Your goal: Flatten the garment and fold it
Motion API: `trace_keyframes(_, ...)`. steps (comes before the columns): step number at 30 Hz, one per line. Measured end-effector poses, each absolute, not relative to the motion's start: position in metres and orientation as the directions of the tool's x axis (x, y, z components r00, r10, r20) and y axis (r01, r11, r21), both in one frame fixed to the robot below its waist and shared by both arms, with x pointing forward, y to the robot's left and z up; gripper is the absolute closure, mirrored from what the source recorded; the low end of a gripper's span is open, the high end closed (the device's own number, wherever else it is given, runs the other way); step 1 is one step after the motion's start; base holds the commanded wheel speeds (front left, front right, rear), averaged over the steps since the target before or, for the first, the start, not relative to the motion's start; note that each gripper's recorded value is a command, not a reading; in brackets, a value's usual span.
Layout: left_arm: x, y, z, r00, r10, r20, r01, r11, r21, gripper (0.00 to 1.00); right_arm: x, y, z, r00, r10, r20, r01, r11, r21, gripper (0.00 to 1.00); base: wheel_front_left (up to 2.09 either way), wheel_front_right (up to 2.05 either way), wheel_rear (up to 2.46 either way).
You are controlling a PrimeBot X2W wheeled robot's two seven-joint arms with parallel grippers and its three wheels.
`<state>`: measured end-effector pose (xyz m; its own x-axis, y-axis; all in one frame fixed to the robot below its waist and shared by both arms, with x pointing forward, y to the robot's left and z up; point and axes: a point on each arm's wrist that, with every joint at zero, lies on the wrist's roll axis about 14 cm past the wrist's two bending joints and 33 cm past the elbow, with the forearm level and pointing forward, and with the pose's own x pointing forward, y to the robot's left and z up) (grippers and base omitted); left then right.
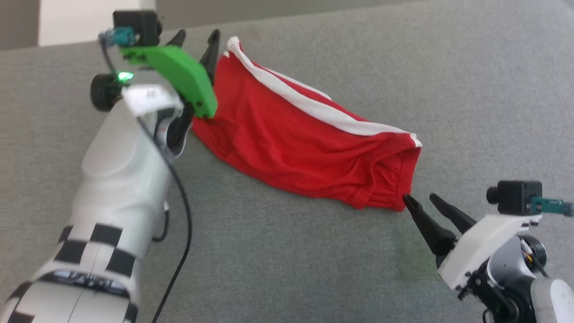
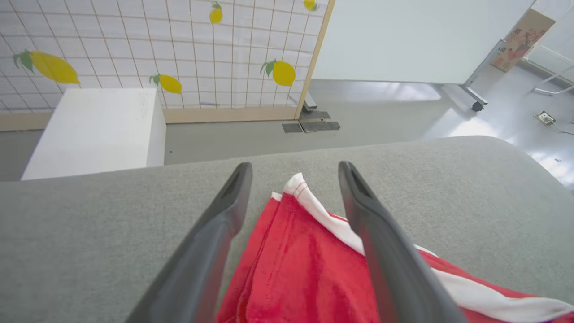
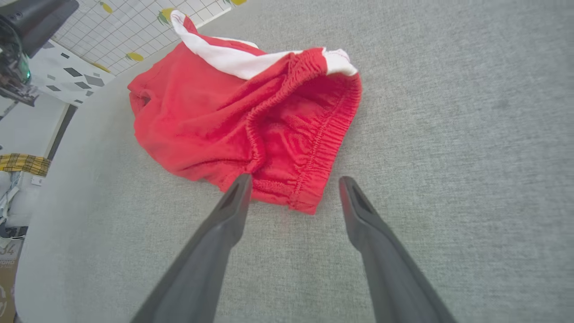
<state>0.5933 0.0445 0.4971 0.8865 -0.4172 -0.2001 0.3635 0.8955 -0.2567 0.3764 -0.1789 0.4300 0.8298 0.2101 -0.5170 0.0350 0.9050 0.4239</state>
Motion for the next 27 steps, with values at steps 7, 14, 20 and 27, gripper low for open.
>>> trace_keyframes(7,0.550,0.080,0.498,0.905,-0.395,-0.160,0.375,0.916,-0.144,0.00,0.361,-0.173,0.450,0.849,0.218,-0.481,0.000,0.910,0.414,0.00,0.00,0.00,0.00)
trace_keyframes(14,0.531,0.084,0.469,0.825,-0.392,-0.407,0.361,0.920,-0.154,0.00,0.362,-0.165,0.464,0.858,0.244,-0.453,-0.038,0.908,0.418,0.00,0.00,0.00,0.00)
trace_keyframes(20,0.535,0.077,0.445,0.688,-0.339,-0.641,0.319,0.935,-0.151,0.00,0.361,-0.169,0.461,0.852,0.234,-0.469,-0.022,0.910,0.414,0.00,0.00,0.00,0.00)
trace_keyframes(27,0.542,0.068,0.418,0.558,-0.287,-0.778,0.280,0.948,-0.149,0.00,0.357,-0.182,0.446,0.838,0.191,-0.511,0.040,0.913,0.407,0.00,0.00,0.00,0.00)
